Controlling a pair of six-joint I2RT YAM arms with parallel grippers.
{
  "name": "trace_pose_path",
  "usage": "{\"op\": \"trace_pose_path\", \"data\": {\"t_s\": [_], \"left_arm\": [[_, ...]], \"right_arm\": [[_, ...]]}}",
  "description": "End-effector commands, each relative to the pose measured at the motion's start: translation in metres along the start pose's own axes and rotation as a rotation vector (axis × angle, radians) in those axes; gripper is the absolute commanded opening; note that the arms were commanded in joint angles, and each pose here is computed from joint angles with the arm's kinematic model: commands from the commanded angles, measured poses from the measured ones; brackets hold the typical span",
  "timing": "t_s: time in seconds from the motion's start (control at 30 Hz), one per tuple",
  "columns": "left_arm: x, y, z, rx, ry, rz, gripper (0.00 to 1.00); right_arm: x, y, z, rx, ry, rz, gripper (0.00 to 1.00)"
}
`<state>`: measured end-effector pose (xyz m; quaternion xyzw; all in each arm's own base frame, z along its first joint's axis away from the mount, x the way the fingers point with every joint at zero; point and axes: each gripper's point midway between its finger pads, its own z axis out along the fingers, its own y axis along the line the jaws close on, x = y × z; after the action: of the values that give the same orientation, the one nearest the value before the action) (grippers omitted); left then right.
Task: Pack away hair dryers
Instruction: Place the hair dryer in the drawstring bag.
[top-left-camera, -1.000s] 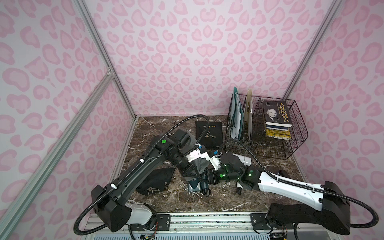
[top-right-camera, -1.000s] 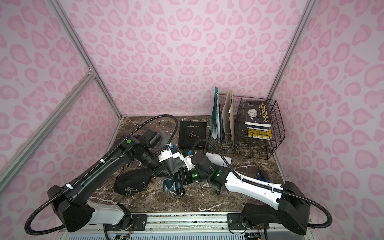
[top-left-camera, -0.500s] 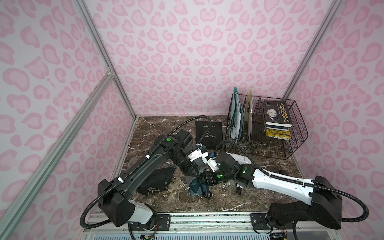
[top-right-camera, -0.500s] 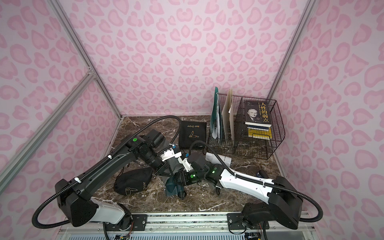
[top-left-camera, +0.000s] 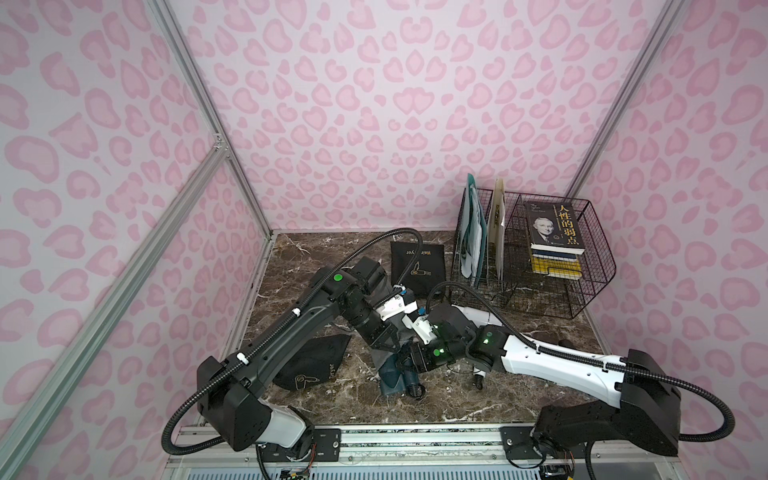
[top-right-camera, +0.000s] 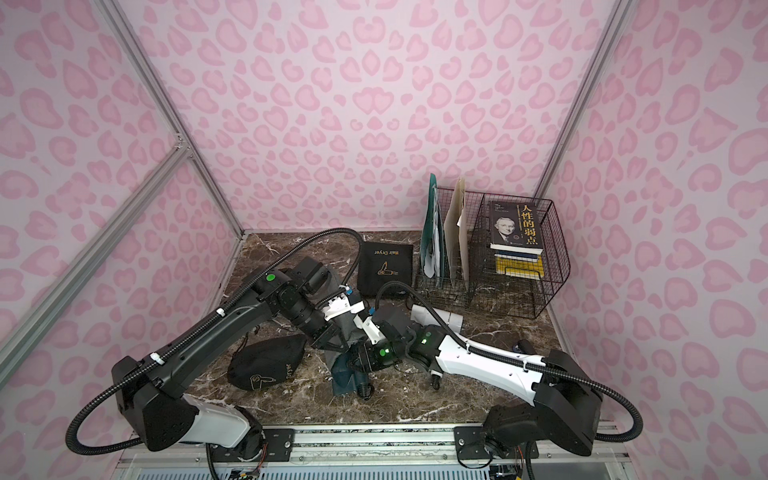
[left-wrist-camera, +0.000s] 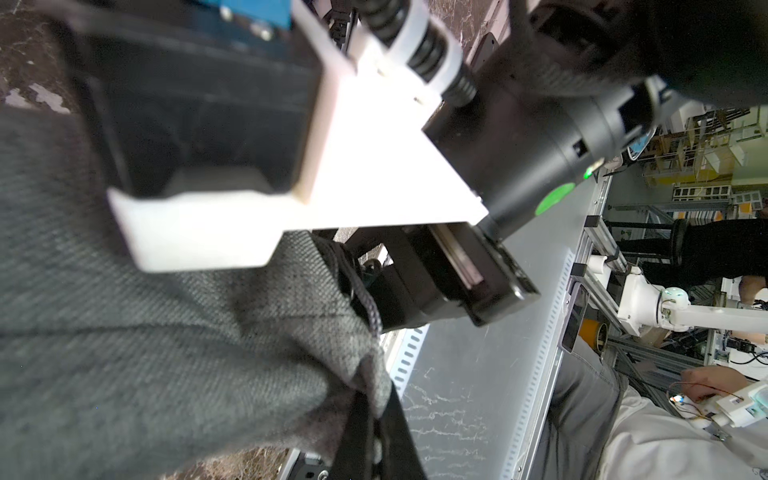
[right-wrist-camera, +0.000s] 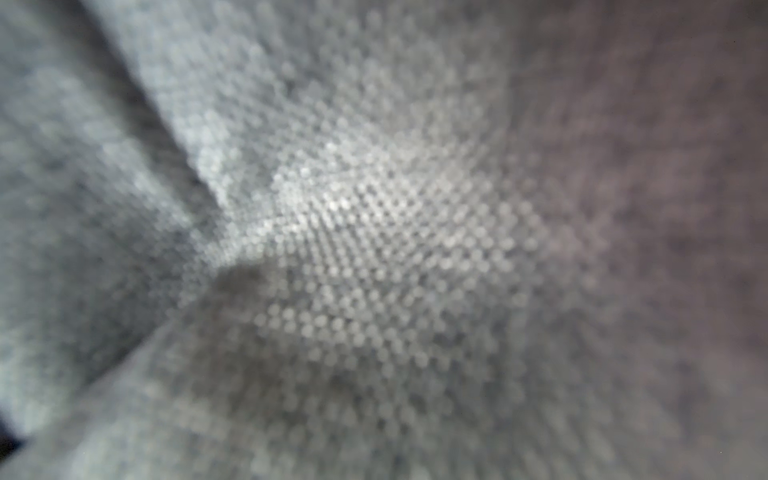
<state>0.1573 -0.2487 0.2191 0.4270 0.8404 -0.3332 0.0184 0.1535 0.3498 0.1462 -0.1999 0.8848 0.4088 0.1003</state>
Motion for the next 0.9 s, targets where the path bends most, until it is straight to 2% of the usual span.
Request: {"op": "trace_pose_path", "data": {"t_s": [0.0,0.23,0.47,0.87], "left_arm": [[-0.003,-0.002,-0.002,0.013,-0.007,-0.004,0.02],[-0.008,0.004,0.002,0.018,-0.002,-0.033,0.01],[-0.007,0.000,0.003,0.051,0.008,-0.040,0.02],[0.005,-0.022,-0.007,0.110,-0.040,0.000,0.02]], "right_arm": [[-0.007,0.012,-0.002,-0.040,-0.022,-0.036,0.24],[-0.011,0.038,-0.004,-0.087,-0.033,-0.103,0.26],[-0.017,0.026,0.004,-0.045,-0.046,-0.087,0.26],[-0.033,0.013,-0.004,-0.095,-0.139,-0.014,0.30]]}}
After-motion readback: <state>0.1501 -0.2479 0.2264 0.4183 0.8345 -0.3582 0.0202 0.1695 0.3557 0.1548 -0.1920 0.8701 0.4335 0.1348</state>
